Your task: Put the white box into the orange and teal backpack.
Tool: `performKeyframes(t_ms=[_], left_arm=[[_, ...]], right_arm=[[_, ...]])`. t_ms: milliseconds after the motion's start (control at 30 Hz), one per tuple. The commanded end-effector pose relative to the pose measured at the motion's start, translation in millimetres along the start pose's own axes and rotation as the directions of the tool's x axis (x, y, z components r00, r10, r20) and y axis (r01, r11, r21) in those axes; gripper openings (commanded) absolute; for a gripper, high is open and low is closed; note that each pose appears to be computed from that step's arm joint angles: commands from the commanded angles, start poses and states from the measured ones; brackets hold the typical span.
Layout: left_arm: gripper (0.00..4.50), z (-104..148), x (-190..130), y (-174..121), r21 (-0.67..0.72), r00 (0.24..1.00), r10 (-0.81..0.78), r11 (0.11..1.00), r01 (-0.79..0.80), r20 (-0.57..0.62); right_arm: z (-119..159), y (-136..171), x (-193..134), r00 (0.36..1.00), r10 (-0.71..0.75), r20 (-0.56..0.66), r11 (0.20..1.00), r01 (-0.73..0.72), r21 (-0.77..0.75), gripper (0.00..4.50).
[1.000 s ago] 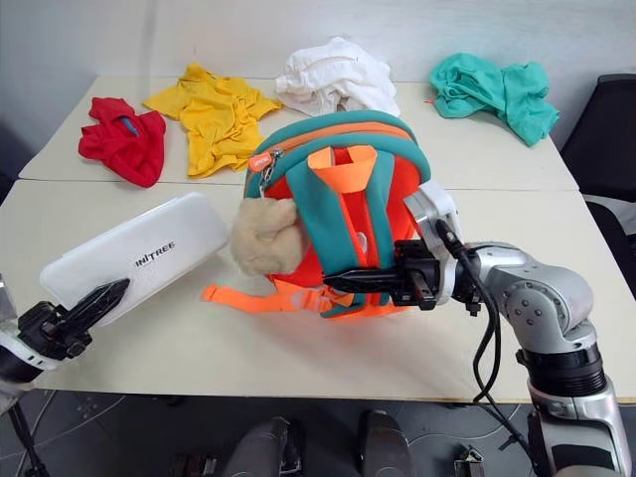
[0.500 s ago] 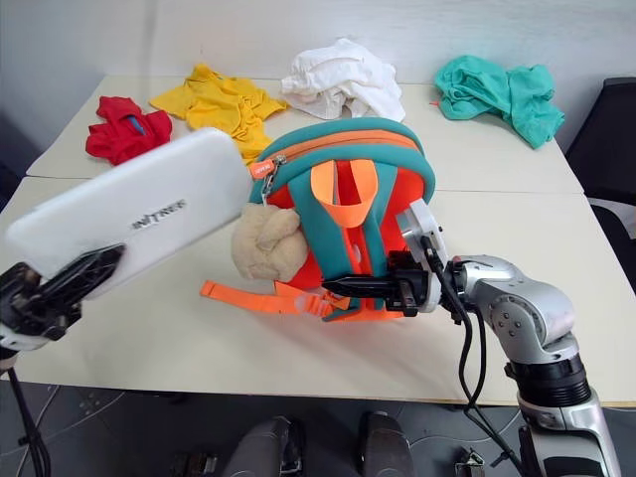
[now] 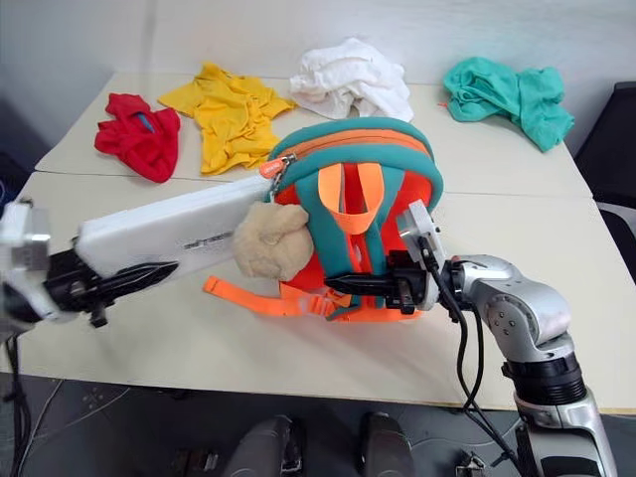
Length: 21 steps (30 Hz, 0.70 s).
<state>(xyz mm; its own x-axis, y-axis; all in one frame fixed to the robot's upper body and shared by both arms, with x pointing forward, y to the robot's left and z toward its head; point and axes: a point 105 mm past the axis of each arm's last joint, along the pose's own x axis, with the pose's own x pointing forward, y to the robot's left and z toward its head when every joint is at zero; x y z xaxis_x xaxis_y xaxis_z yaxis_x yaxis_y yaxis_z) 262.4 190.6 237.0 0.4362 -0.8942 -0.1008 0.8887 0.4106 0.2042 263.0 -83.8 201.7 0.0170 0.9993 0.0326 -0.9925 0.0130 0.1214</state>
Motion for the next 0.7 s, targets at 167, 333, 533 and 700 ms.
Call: performKeyframes(t_ms=[167, 333, 533, 700], left_arm=[[1.35, 6.3, 63.6, 2.8, -0.001, 0.979, -0.144, 0.989, 0.145, -0.146], [1.35, 11.2, 119.3, 23.5, -0.028, 0.978, -0.090, 0.996, 0.086, -0.187], [1.35, 10.0, 148.0, 21.4, -0.009, 0.984, -0.115, 0.993, 0.115, -0.134], [2.94, 13.7, 121.0, 22.0, -0.008, 0.989, -0.110, 0.994, 0.109, -0.095]], right_arm=[[4.9, 5.2, 4.5, 0.999, 0.049, 0.000, 0.999, -0.049, -0.011, 0.04], [5.3, 5.1, 7.6, 0.998, 0.060, 0.002, 0.998, -0.060, -0.020, 0.04], [7.5, 4.0, 11.3, 0.999, 0.048, 0.015, 0.998, -0.047, -0.043, 0.04], [9.3, 2.4, 12.1, 0.999, 0.026, 0.030, 0.998, -0.024, -0.053, 0.04]])
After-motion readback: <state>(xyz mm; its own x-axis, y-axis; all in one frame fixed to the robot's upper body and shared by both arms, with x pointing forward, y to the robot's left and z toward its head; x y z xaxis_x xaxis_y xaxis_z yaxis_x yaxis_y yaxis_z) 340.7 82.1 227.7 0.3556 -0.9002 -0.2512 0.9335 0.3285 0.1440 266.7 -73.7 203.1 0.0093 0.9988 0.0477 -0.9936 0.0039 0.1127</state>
